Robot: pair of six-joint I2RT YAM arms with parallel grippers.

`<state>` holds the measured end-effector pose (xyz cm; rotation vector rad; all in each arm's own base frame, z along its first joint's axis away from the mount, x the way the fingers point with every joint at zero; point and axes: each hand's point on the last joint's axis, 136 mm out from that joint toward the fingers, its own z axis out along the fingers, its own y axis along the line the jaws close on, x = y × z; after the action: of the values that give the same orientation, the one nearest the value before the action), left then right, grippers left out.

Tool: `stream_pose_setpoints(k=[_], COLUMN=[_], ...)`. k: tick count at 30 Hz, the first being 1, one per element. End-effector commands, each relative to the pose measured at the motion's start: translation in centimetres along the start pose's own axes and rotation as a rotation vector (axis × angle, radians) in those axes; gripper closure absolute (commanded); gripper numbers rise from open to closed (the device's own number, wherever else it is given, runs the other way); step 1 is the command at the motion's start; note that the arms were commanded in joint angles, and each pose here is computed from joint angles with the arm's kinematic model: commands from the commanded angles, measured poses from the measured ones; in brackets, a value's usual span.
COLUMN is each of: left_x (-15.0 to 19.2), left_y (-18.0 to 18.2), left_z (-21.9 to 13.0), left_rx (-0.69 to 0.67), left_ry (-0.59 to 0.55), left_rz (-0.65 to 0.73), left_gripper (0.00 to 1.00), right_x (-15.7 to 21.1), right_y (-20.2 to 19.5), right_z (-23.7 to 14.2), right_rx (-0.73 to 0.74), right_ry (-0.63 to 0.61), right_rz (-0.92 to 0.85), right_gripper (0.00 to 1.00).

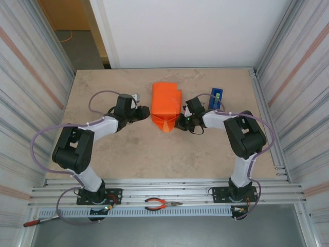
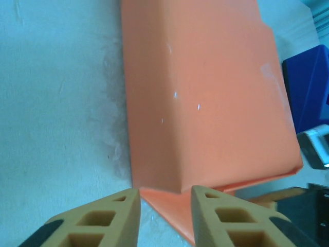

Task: Wrap the gift box in paper

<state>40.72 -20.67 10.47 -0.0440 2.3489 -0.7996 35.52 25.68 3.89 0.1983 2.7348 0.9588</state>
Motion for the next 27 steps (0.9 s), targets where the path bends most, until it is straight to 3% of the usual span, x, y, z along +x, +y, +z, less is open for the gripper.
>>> stream_pose_setpoints(k=[1,3,7,10,14,19,27], left_x=[-2.9,-4.1,-5.7,-5.8,-5.2,-3.9,-0.5], left_y=[-1.6,-1.7,-1.2,-0.8,-0.5,-1.1,-2.9], left_z=[0.2,0.9,2.6,4.4,6.2,7.1,6.3], left_rx=[0.054,0.055,0.063,0.066,0.083,0.105,0.144], left_ry=[0.013,0.028,0.060,0.110,0.160,0.183,0.195], left_rz=[0.033,0.046,0.029,0.021,-0.008,-0.016,-0.017], left_gripper=[0.58,0.54,0.45,0.42,0.41,0.45,0.57], right_x=[-1.9,-3.4,-7.2,-9.6,-11.5,-11.7,-9.1], right_y=[2.5,2.7,2.3,1.9,1.6,2.2,3.5], right_z=[-4.4,-6.0,-7.7,-7.4,-5.4,-2.4,-0.6], right_rx=[-0.046,-0.047,-0.054,-0.057,-0.072,-0.113,-0.138], right_ry=[-0.053,-0.096,-0.165,-0.183,-0.158,-0.105,-0.039], right_rz=[-0.048,-0.042,0.004,0.034,0.070,0.091,0.065], right_gripper=[0.99,0.87,0.47,0.32,0.28,0.31,0.52])
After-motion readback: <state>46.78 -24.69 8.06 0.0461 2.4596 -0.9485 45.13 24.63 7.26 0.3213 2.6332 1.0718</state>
